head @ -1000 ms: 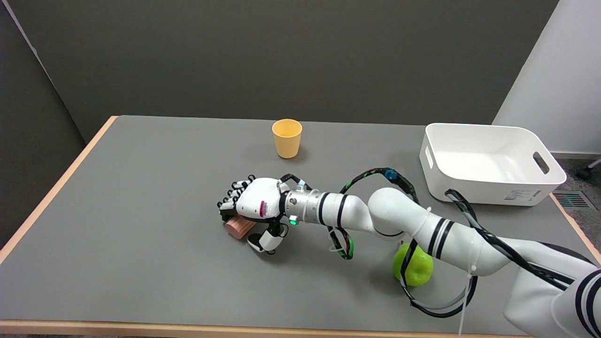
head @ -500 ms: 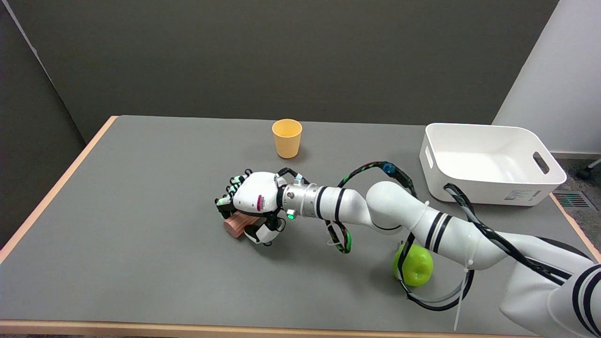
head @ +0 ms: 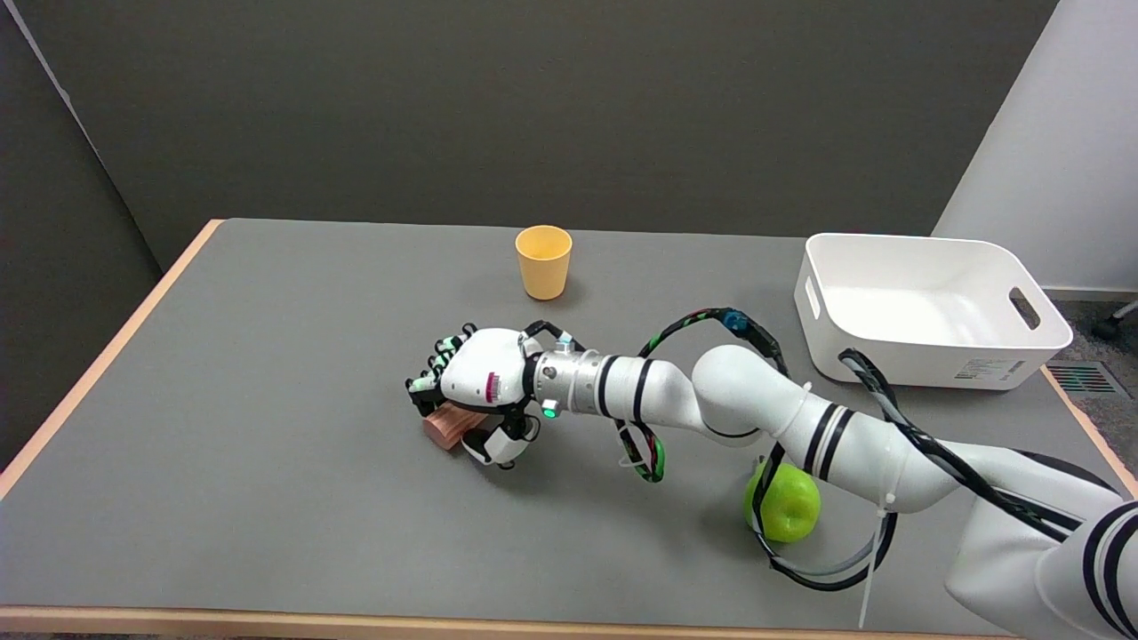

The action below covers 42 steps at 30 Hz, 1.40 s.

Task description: Pick up the wooden cylinder.

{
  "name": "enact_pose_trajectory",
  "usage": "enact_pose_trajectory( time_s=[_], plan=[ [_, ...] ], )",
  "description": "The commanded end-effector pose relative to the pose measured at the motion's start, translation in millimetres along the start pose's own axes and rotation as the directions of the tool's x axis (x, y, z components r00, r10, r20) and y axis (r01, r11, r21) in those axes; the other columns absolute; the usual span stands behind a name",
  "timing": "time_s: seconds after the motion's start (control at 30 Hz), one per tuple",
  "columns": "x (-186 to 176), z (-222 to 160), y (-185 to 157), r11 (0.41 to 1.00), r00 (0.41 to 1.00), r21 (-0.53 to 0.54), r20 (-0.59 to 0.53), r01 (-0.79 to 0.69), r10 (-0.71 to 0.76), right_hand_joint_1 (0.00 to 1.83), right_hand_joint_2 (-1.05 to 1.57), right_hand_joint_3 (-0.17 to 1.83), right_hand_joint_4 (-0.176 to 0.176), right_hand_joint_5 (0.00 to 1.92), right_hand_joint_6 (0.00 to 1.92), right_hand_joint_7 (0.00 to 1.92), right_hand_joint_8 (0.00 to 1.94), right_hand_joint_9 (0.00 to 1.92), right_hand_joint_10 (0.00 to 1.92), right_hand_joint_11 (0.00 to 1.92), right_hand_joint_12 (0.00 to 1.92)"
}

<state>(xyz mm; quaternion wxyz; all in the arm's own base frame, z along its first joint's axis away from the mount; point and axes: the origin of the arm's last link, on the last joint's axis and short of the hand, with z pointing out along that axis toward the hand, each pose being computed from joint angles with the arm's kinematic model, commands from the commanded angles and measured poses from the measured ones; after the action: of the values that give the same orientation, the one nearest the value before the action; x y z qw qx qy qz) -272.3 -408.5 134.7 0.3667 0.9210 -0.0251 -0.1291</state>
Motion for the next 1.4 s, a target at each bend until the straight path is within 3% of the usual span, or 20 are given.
enact_pose_trajectory(
  time_s=[0.03, 0.53, 0.8, 0.83, 0.9, 0.97, 1.03, 1.1, 1.17, 1.2, 1.33, 1.4],
  plan=[
    [-16.9, -3.4, -6.4, 1.0, 0.999, -0.005, 0.024, -0.03, 0.03, 0.99, 0.78, 0.97, -0.036, 0.4, 0.95, 0.59, 0.69, 0.44, 0.88, 0.27, 1.3],
    [-14.6, -1.8, -7.9, 1.0, 0.999, -0.013, 0.015, -0.029, 0.029, 1.01, 0.77, 0.97, -0.036, 0.4, 0.94, 0.59, 0.7, 0.44, 0.88, 0.27, 1.31],
    [-14.4, -1.4, -8.1, 0.999, 0.999, -0.018, 0.011, -0.039, 0.039, 0.99, 0.85, 0.91, -0.035, 0.4, 1.09, 0.65, 0.83, 0.53, 1.07, 0.38, 1.41],
    [-14.4, -1.4, -8.1, 0.999, 0.999, -0.018, 0.011, -0.039, 0.039, 1.03, 0.94, 0.74, -0.063, 0.41, 1.25, 0.68, 0.96, 0.56, 1.1, 0.4, 1.46],
    [-14.3, -1.5, -7.9, 0.999, 0.999, -0.018, 0.011, -0.039, 0.039, 1.15, 1.23, 0.18, -0.151, 0.45, 1.73, 0.79, 1.34, 0.61, 1.16, 0.47, 1.56],
    [-13.9, -1.6, -7.4, 0.999, 0.999, -0.02, 0.009, -0.039, 0.04, 1.16, 1.22, 0.19, -0.165, 0.46, 1.71, 0.81, 1.33, 0.65, 1.18, 0.52, 1.59],
    [-13.1, -1.4, -7.4, 0.999, 0.999, -0.017, 0.009, -0.038, 0.038, 1.16, 1.26, 0.09, -0.128, 0.48, 1.69, 0.8, 1.34, 0.73, 1.17, 0.61, 1.5],
    [-12.9, -1.3, -7.7, 0.999, 0.999, -0.014, 0.008, -0.038, 0.038, 1.31, 1.21, 0.13, -0.172, 0.5, 1.65, 0.82, 1.33, 0.65, 1.48, 0.59, 1.62],
    [-12.8, -1.3, -7.7, 0.999, 0.999, -0.013, 0.008, -0.037, 0.037, 1.46, 1.09, 0.24, 0.003, 0.52, 1.36, 0.77, 1.43, 0.72, 1.45, 0.62, 1.63],
    [-12.7, -1.4, -7.6, 0.999, 0.999, -0.013, 0.009, -0.036, 0.036, 1.48, 1.07, 0.26, 0.021, 0.54, 1.33, 0.76, 1.42, 0.73, 1.44, 0.63, 1.63],
    [-12.0, -1.5, -7.2, 0.999, 0.999, -0.014, 0.007, -0.032, 0.032, 1.48, 1.04, 0.31, 0.032, 0.57, 1.36, 0.77, 1.4, 0.75, 1.46, 0.64, 1.65],
    [-11.7, -1.6, -6.8, 0.999, 0.999, -0.015, 0.007, -0.031, 0.031, 1.48, 1.03, 0.34, 0.07, 0.63, 1.34, 0.76, 1.41, 0.74, 1.49, 0.65, 1.63]
  ],
)
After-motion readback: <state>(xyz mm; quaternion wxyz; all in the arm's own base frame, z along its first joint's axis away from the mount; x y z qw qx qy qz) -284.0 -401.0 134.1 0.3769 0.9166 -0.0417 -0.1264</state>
